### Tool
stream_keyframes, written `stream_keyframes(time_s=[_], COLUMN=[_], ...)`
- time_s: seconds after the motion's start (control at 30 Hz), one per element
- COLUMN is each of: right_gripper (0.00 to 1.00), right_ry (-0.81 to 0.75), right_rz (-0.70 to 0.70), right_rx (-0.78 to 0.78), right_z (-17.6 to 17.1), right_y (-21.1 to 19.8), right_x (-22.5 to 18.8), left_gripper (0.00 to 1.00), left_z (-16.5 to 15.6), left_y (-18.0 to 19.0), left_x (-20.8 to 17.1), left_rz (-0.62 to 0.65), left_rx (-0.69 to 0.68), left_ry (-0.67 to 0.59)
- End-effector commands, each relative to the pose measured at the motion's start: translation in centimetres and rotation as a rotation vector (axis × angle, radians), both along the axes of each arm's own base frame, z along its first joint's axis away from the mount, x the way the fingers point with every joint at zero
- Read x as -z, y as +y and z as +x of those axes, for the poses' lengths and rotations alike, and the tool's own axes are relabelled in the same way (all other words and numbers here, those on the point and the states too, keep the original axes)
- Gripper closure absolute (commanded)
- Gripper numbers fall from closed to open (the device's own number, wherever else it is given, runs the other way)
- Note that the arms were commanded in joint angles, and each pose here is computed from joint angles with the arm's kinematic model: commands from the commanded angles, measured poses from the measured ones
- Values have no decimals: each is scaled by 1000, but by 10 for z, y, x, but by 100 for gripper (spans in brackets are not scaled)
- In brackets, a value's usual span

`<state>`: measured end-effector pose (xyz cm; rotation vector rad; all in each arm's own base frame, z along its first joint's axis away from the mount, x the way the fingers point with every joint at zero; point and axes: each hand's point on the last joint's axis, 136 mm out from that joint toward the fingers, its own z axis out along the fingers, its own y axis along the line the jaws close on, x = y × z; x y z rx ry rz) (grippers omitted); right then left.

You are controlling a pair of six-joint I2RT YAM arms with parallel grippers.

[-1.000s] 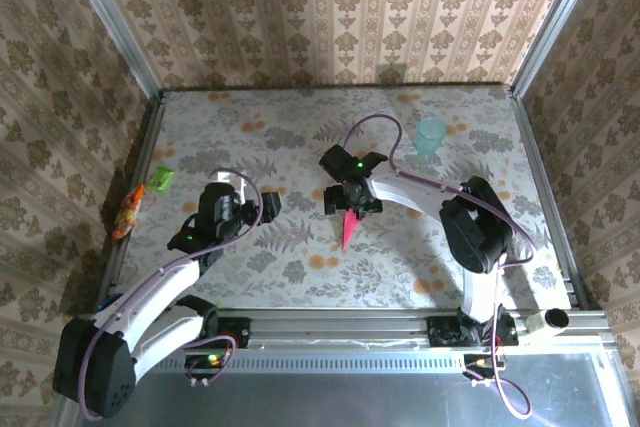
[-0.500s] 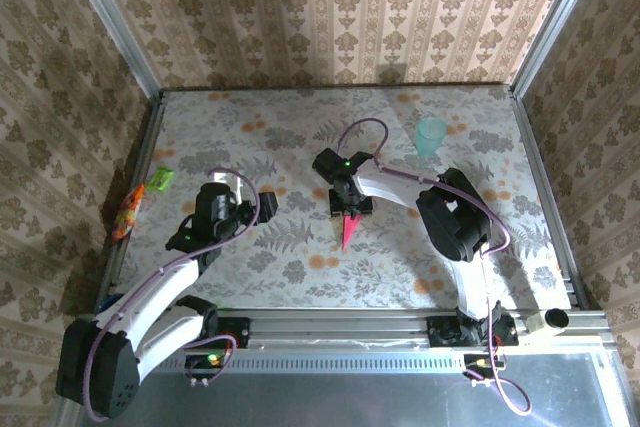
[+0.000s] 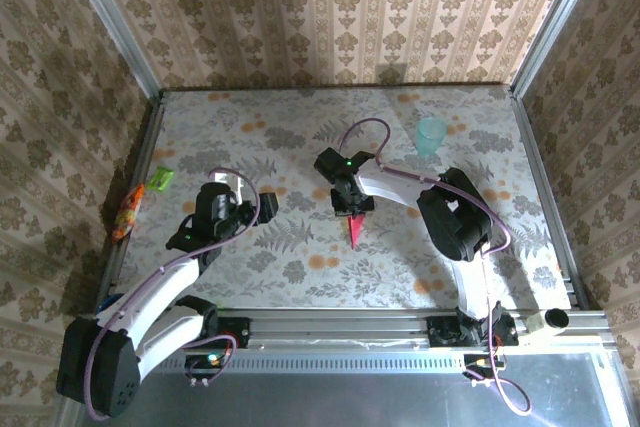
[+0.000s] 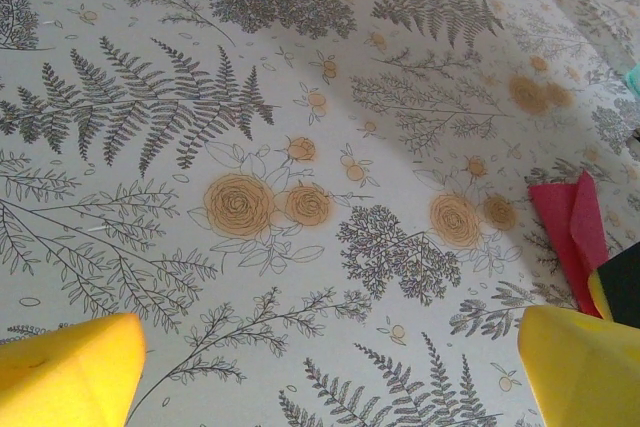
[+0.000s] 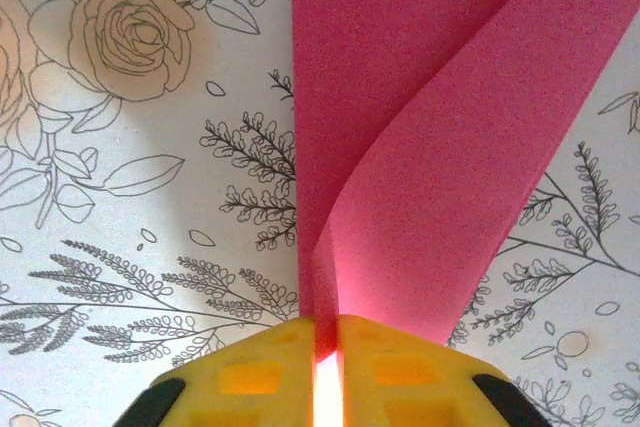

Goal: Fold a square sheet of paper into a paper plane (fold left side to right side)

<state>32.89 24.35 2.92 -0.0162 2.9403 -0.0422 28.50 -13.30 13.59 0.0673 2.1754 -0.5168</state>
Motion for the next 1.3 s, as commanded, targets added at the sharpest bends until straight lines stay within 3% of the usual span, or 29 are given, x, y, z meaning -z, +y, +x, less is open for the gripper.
stream_keyframes(time_s=[0.0,0.17,0.3,0.6,0.73,0.9,1.07,1.27], right_gripper=[95,100,100,100,100,100,100,100], right_ry=[-24,-75,-147,-362,-352,-320,-317,-270], right_rz=[2,33,165,725,923,942,921,908], right_rx=[13,17,10,26,0,-40,-67,-91], right_z=[-1,1,4,15,14,11,16,13], right_y=[-7,-11,-9,-18,-18,-14,-13,-10], right_x=[-14,-30,-53,-116,-119,-92,-60,-26], left_gripper=[3,3,3,0,0,0,0,0], left_z=[3,7,12,25,25,22,15,27], left_y=[-1,-1,-3,-9,-29,-55,-79,-83], left_x=[-5,-15,-33,-102,-117,-98,-47,-10], left_rz=[-2,0,11,99,186,267,421,563], left_rx=[10,17,46,189,359,573,750,761], left_ry=[-13,-38,-83,-324,-445,-504,-532,-532])
